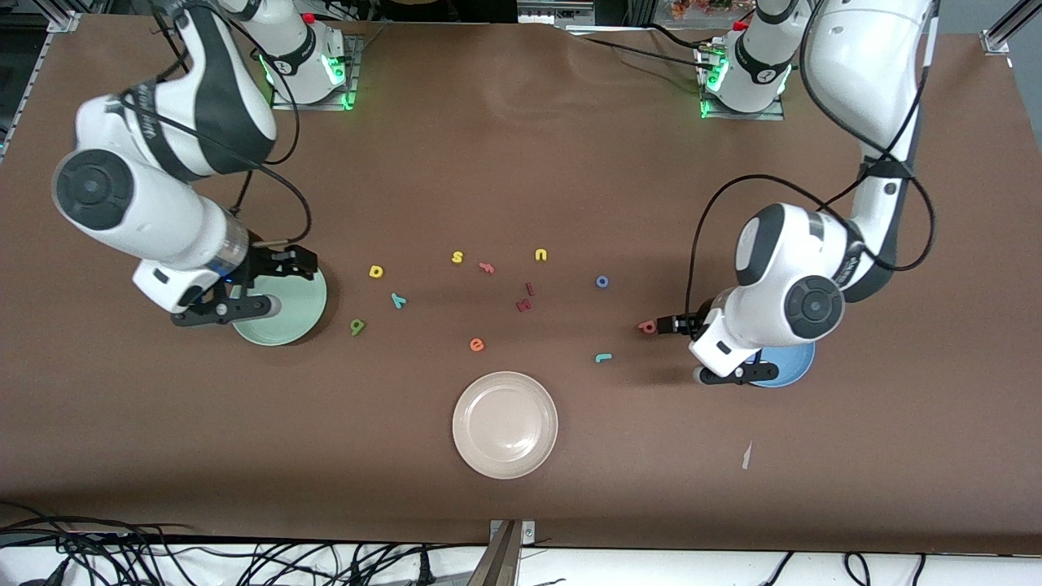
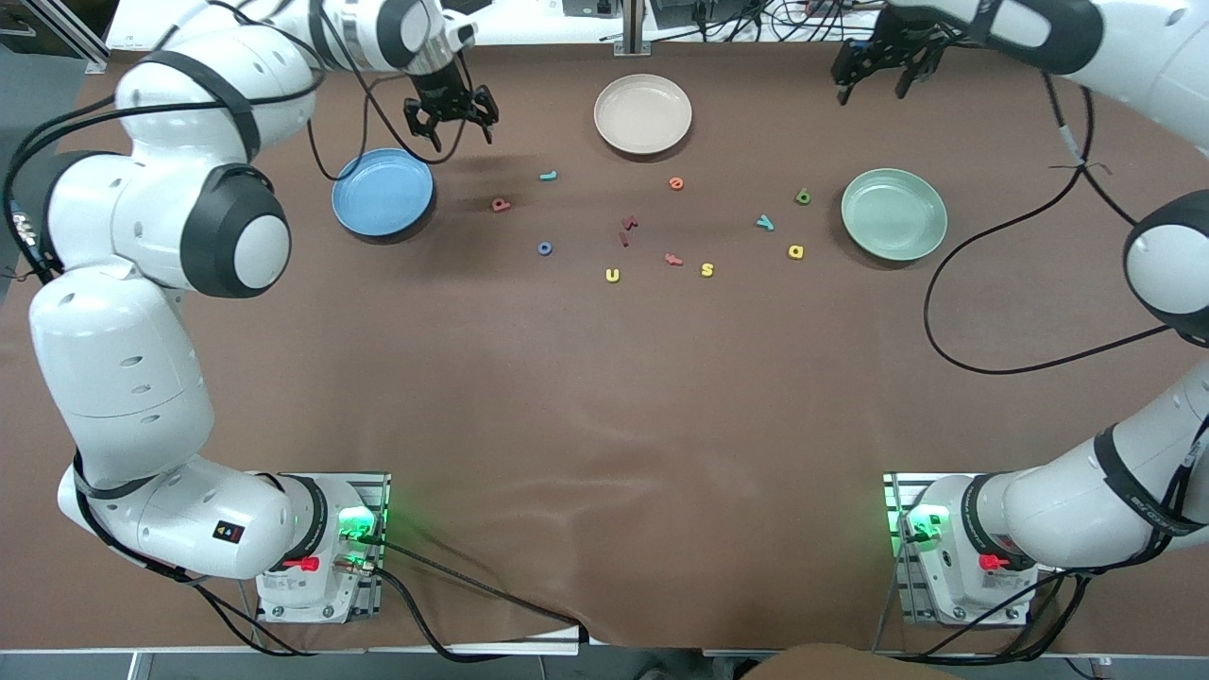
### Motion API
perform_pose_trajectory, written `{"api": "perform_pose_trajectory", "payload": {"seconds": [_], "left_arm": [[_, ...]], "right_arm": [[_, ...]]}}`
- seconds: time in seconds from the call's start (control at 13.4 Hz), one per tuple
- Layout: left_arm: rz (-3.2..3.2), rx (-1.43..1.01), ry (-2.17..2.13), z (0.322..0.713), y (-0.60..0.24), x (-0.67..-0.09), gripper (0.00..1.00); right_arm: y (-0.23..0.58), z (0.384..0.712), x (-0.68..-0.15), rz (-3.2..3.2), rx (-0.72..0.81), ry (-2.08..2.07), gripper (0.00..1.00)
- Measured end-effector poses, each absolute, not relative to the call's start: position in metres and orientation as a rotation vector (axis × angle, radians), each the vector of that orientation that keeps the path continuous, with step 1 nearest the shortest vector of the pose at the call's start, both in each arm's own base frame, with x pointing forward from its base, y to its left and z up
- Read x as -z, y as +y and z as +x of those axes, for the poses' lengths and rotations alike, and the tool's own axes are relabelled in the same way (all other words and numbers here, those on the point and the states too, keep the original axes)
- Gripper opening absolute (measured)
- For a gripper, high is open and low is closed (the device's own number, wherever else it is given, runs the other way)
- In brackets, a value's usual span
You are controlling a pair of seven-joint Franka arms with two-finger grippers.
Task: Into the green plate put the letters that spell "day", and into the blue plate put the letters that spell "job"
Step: 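Reach the left gripper to pink p while the right gripper reaches green b, then grasp pink p with the left gripper while the right gripper grasps green b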
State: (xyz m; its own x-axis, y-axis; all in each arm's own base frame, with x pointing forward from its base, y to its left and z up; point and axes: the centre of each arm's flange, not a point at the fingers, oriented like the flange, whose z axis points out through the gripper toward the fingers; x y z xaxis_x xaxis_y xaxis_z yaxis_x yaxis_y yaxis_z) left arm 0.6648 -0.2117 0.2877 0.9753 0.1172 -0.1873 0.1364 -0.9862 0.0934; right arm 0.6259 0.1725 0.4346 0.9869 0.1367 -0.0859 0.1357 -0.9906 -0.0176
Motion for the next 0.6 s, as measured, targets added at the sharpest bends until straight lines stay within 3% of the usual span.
{"api": "perform_pose_trajectory", "payload": {"seconds": [0.3, 0.6], "left_arm": [[3.022, 0.178, 0.246, 0.651, -0.241, -0.236, 1.0], [3.032, 0.162, 0.268, 0.634, -0.235, -0.199, 1.0]], "right_arm": [[0.17, 0.623, -0.369, -3.113, -0.026, -0.16, 1.0], [0.164, 0.609, -0.333, -3.115, -0.027, -0.15, 1.0]]}}
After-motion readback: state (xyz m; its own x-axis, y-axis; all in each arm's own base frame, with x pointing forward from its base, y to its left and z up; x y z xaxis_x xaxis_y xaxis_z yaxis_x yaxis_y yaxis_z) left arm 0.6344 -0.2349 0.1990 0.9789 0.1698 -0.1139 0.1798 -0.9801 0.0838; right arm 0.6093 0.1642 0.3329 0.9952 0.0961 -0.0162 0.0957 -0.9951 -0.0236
